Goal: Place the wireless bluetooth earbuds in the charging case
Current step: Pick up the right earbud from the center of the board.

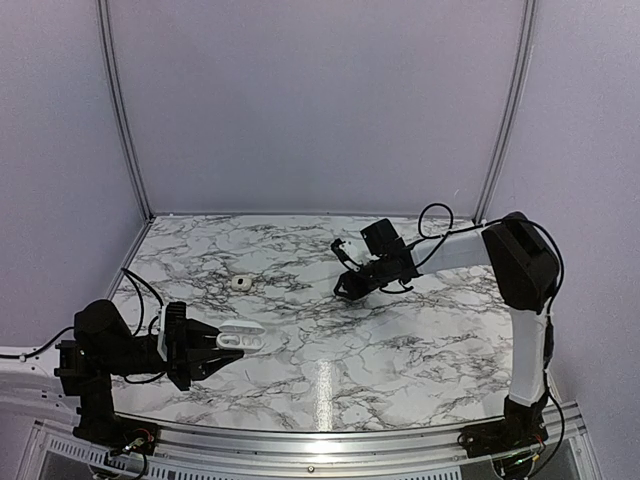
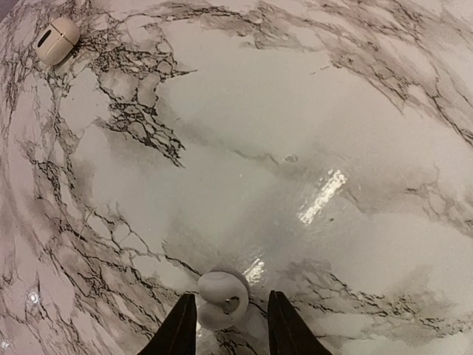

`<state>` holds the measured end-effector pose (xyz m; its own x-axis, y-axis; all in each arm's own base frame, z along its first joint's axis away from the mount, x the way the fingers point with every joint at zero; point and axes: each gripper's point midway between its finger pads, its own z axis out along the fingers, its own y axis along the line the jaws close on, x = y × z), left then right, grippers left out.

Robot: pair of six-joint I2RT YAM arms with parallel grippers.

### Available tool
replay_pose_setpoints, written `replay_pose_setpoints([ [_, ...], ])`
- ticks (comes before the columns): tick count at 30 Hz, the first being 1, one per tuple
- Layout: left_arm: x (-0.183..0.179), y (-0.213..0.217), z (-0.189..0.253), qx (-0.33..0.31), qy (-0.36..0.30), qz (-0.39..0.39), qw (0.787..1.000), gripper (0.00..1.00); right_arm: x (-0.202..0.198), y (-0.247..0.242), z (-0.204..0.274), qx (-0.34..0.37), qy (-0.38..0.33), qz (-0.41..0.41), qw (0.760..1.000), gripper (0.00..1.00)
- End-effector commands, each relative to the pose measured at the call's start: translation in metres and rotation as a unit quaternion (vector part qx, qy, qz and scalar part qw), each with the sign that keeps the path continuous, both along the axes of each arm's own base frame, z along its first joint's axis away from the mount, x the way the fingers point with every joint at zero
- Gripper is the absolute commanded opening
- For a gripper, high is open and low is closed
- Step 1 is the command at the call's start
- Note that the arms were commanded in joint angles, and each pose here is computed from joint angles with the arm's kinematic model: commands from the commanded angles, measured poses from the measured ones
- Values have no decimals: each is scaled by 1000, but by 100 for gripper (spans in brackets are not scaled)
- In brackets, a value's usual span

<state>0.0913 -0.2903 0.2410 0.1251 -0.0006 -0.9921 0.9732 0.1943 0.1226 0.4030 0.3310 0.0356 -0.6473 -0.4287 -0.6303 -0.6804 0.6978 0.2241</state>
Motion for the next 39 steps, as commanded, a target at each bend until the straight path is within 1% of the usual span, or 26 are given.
replay_pose_setpoints([
  [1,1,3,8,-19,-12,6,1000,0,1,13,2,6,-5,13,1000,34],
  [8,2,3,6,-18,-13,8,1000,0,-1,16,-2,2,-3,15,1000,36],
  [15,2,2,5,-14,-14,7,1000,0,2,19,18,19,-18,15,1000,36],
  [18,2,1,5,-13,-14,7,1000,0,4,23,27,30,-22,17,999,38],
  [24,3,3,8,-17,-16,9,1000,0,13,13,32,36,-24,0,999,39],
  [32,4,1,3,-11,-13,10,1000,0,19,1,23,-1,-41,-20,999,35],
  [37,4,1,3,-9,-15,10,1000,0,19,0,23,0,-44,-21,999,29],
  [39,5,1,4,-10,-15,12,1000,0,19,1,26,4,-44,-20,999,28],
])
